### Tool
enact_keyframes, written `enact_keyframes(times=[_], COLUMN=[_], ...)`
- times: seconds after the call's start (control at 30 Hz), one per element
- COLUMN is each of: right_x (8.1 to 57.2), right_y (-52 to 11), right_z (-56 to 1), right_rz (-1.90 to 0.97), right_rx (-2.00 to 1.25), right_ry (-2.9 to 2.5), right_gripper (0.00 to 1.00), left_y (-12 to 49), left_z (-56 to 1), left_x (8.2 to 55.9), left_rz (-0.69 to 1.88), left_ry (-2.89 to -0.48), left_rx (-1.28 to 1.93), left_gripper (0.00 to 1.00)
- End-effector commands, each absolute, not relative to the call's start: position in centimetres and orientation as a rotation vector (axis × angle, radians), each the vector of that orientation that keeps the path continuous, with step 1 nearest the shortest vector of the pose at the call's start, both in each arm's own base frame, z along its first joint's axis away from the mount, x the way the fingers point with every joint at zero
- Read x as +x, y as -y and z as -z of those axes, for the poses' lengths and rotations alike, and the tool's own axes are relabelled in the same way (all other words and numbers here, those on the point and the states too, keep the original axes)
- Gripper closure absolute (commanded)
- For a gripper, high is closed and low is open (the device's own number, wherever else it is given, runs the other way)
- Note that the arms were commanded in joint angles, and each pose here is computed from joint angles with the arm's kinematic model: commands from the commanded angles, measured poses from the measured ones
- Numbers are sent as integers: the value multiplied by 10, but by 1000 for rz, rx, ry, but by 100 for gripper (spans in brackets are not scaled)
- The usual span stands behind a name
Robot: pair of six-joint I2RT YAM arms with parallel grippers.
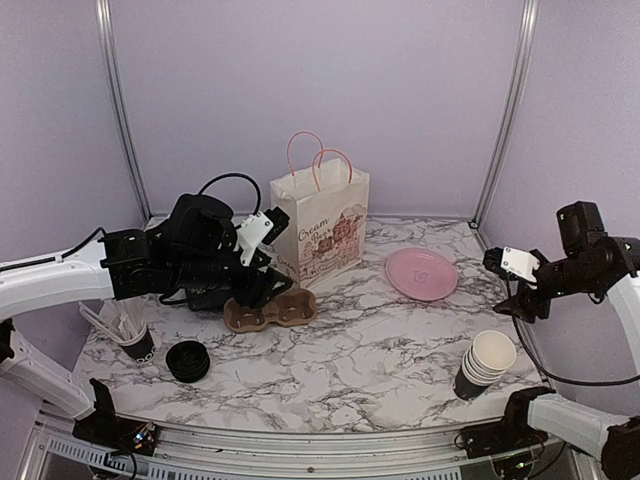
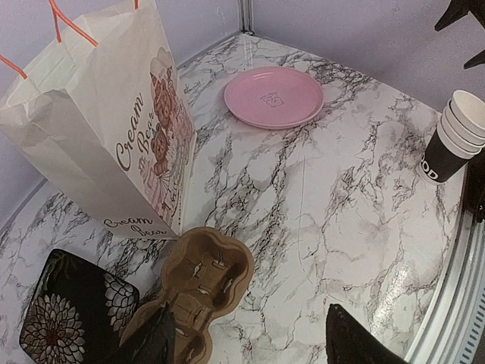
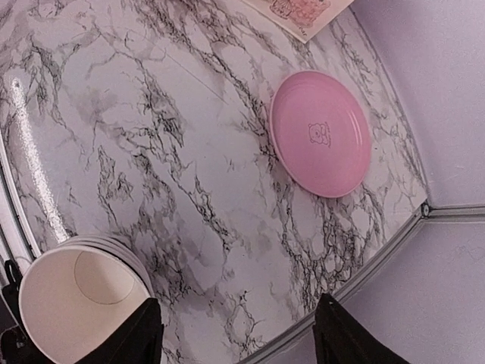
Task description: Pack the takeout coffee
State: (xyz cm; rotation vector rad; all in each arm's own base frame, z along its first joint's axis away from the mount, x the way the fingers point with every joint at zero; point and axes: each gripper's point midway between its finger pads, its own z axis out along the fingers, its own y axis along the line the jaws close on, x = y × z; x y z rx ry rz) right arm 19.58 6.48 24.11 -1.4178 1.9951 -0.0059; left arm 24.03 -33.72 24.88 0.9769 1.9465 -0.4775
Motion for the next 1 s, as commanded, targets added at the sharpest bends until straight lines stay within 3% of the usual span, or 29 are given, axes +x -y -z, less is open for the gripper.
enact_keyframes(times=[0.0, 0.47, 0.97], right_x=[178, 165, 169], right_y=[-60, -59, -62], right_z=[-215, -179, -175], right_rz=[-34, -122, -178], right_rx=[-1584, -1683, -1686], right_ry=[-2070, -2144, -2170], right_gripper=[37, 51, 87], left_y=[345, 343, 343], left_z=[-253, -243, -229], left_x=[236, 238, 235], left_rz=[490, 453, 455], left_ry=[-1935, -1947, -1971], left_rx=[1023, 1025, 1049], left_gripper=[31, 27, 24])
